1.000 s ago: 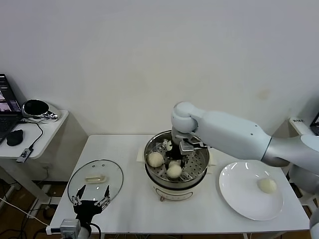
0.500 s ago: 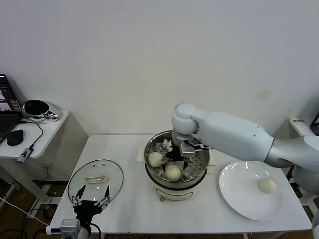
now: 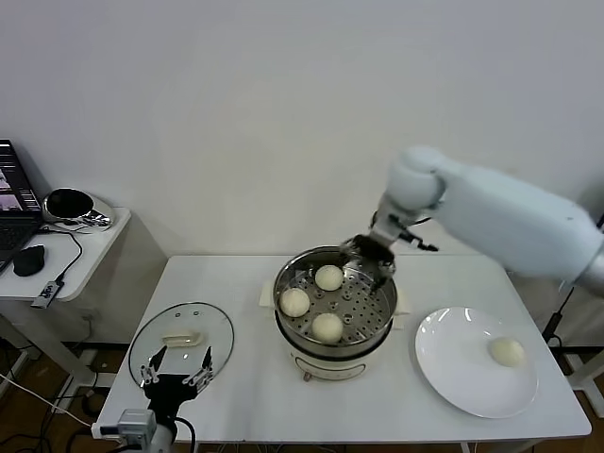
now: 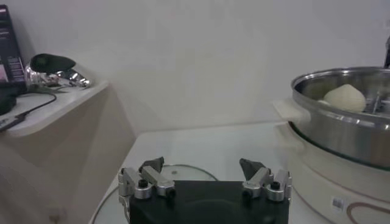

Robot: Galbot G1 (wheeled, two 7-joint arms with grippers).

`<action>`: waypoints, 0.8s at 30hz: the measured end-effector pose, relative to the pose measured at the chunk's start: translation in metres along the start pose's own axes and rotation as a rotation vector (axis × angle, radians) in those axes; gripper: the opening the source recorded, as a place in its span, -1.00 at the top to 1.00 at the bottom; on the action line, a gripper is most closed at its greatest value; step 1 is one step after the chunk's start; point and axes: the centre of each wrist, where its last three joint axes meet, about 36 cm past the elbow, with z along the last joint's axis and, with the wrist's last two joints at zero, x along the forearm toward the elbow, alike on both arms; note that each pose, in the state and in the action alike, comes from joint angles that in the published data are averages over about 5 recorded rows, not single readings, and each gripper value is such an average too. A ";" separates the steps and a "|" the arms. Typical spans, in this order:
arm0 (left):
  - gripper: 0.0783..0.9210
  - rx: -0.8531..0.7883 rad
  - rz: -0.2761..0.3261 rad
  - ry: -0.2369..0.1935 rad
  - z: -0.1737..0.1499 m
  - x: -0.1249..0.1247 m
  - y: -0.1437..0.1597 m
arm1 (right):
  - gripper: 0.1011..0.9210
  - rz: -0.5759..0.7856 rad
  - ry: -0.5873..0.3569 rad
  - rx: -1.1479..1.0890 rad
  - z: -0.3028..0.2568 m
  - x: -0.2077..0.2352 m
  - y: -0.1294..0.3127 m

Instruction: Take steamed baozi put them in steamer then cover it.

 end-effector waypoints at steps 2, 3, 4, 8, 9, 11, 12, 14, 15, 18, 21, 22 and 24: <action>-0.77 -0.002 0.006 -0.001 -0.001 0.001 0.000 | -0.76 0.014 0.010 -0.122 0.017 0.009 0.018; -0.77 -0.003 0.008 -0.001 -0.001 0.001 0.000 | -0.76 0.021 0.015 -0.182 0.025 0.012 0.029; -0.77 -0.004 0.009 0.001 -0.001 0.001 0.000 | -0.76 0.028 0.021 -0.240 0.033 0.015 0.039; -0.77 -0.009 0.013 0.008 0.001 0.001 0.001 | -0.76 0.050 0.049 -0.442 0.062 0.021 0.083; -0.77 -0.010 0.013 0.011 0.002 0.001 0.001 | -0.76 0.053 0.057 -0.485 0.068 0.021 0.094; -0.77 -0.010 0.013 0.014 0.003 0.001 0.002 | -0.76 0.054 0.077 -0.561 0.081 0.020 0.116; -0.77 -0.009 0.011 0.016 0.004 0.001 0.002 | -0.76 0.053 0.088 -0.595 0.086 0.019 0.127; -0.77 -0.006 0.008 0.016 0.004 0.001 0.003 | -0.76 0.050 0.110 -0.653 0.096 0.016 0.147; -0.77 -0.004 0.007 0.015 0.004 0.000 0.003 | -0.76 0.047 0.120 -0.679 0.100 0.014 0.156; -0.77 -0.001 0.010 0.013 0.003 0.001 0.002 | -0.76 0.036 0.148 -0.740 0.109 0.005 0.182; -0.77 -0.003 0.015 0.016 0.004 0.000 0.000 | -0.76 0.021 0.173 -0.786 0.116 -0.008 0.204; -0.77 -0.004 0.016 0.018 0.005 0.000 0.000 | -0.76 0.016 0.180 -0.799 0.118 -0.012 0.211; -0.77 -0.007 0.016 0.023 0.006 -0.001 0.001 | -0.76 0.005 0.194 -0.821 0.121 -0.021 0.223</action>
